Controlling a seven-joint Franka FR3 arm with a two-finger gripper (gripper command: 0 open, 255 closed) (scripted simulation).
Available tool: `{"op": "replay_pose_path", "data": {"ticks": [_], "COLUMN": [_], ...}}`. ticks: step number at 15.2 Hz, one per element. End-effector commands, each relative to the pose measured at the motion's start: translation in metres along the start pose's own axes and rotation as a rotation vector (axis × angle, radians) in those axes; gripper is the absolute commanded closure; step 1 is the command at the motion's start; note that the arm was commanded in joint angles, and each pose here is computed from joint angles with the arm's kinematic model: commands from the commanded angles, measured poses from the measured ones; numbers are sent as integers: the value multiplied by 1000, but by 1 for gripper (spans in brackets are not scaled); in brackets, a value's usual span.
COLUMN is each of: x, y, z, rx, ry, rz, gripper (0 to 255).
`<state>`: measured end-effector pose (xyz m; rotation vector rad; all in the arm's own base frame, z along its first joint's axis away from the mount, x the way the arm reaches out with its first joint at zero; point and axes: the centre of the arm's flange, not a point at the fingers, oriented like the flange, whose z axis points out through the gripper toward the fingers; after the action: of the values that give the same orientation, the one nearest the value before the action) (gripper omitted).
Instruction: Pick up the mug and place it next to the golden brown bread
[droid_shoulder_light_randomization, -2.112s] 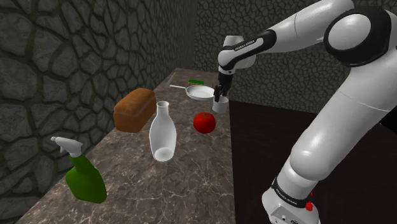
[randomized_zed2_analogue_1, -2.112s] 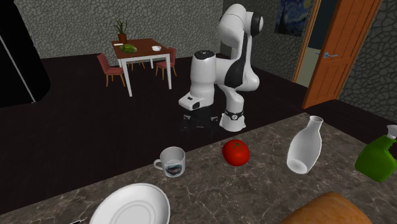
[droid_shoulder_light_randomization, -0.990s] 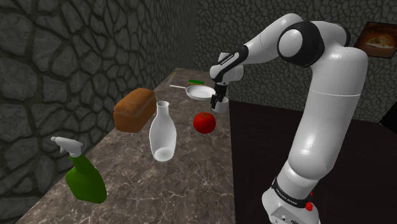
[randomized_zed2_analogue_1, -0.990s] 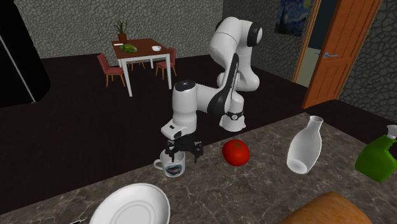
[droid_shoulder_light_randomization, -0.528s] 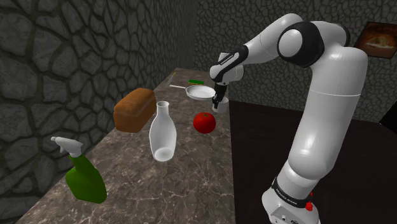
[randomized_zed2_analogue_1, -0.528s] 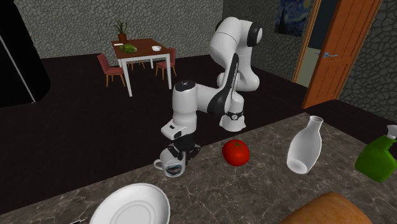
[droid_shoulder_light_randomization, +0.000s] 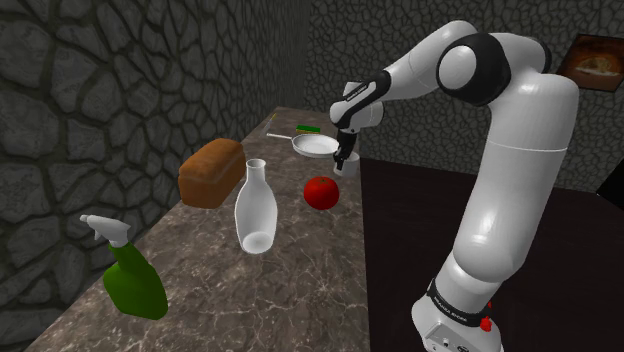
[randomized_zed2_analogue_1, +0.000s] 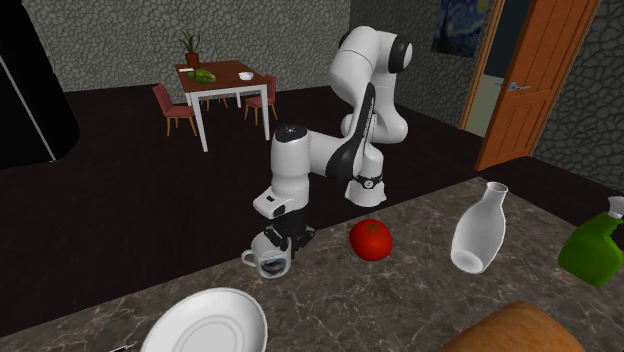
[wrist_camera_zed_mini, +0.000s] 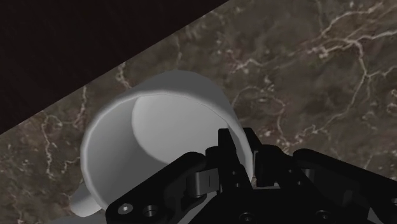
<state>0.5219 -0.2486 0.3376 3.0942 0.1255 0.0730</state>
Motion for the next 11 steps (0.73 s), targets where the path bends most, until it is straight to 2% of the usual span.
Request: {"op": "replay_pose_path", "data": {"ticks": [1, 11], "x": [0, 3], "y": [0, 3], "z": [-8, -60], "rx": [0, 0], "ry": [0, 0], "rz": [0, 0], "gripper": [255, 255]}}
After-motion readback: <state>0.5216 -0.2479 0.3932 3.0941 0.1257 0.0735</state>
